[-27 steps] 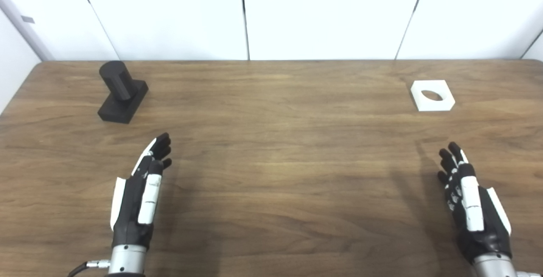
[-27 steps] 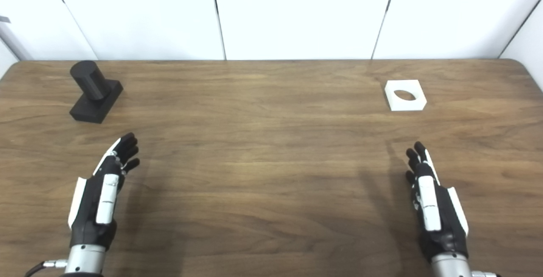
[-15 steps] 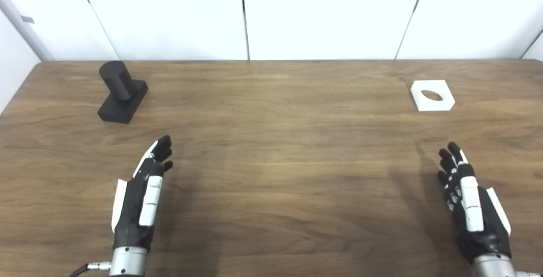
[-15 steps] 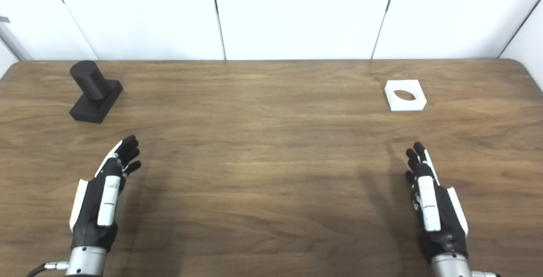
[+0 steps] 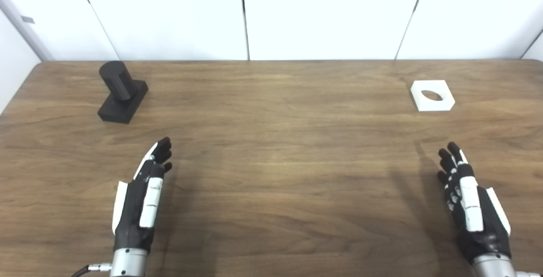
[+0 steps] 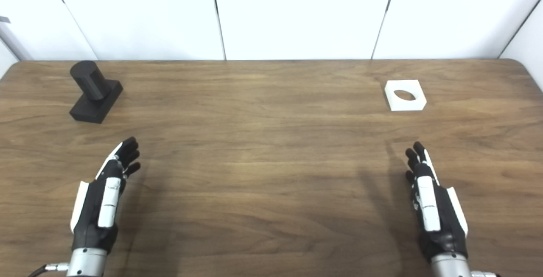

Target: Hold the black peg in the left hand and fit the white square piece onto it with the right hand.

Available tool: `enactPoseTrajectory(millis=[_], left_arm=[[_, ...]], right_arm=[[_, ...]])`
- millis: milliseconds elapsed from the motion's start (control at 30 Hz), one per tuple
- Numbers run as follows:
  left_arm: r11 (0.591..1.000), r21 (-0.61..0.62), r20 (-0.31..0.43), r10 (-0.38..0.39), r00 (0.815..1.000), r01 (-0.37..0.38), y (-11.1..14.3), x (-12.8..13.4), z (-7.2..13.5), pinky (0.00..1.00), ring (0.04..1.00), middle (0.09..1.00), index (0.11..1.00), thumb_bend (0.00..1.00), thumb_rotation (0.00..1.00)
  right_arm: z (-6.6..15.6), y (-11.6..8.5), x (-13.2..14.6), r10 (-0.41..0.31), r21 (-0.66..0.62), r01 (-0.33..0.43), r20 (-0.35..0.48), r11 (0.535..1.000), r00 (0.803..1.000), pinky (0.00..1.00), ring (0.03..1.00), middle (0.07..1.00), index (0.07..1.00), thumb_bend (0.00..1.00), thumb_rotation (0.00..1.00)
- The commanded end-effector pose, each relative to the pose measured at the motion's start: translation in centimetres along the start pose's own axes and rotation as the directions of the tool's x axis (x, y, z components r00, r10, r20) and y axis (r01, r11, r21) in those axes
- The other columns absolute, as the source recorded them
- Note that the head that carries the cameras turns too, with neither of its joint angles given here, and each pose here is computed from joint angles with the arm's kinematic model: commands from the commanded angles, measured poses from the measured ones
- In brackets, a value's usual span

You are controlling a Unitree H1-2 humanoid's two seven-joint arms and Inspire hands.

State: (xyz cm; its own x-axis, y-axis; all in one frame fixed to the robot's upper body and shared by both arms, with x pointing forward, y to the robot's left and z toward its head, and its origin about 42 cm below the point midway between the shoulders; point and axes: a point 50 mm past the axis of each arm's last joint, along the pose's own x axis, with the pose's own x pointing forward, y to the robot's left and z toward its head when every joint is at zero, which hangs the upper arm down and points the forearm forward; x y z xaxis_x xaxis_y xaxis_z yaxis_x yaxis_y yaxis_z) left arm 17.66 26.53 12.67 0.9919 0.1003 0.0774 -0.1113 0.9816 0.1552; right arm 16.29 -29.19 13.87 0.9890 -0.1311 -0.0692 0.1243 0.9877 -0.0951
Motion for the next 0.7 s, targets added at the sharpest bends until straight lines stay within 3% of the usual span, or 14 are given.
enactPoseTrajectory(millis=[0,400,667], left_arm=[[0.999,-0.034,0.055,0.021,0.998,-0.02,-0.8,-0.1,0.8,0.88,0.917,0.919,0.899,0.64,0.94],[0.999,-0.045,0.062,0.016,0.998,-0.014,-1.7,-0.2,0.3,0.87,0.914,0.91,0.888,0.63,0.92],[0.998,-0.054,0.066,0.015,0.998,-0.011,-3.1,-0.1,-0.2,0.88,0.907,0.907,0.885,0.64,0.89]], right_arm=[[0.9,-0.1,0.1,0.008,-0.006,-0.008,0.055,1.0,0.998,1.0,1.0,0.976,1.0,0.45,1.0],[0.5,-0.8,0.2,0.025,0.006,-0.026,0.062,1.0,0.998,1.0,1.0,0.997,1.0,0.43,1.0],[0.1,-1.2,0.5,0.027,0.056,-0.03,0.057,0.998,0.998,1.0,1.0,1.0,1.0,0.55,1.0]])
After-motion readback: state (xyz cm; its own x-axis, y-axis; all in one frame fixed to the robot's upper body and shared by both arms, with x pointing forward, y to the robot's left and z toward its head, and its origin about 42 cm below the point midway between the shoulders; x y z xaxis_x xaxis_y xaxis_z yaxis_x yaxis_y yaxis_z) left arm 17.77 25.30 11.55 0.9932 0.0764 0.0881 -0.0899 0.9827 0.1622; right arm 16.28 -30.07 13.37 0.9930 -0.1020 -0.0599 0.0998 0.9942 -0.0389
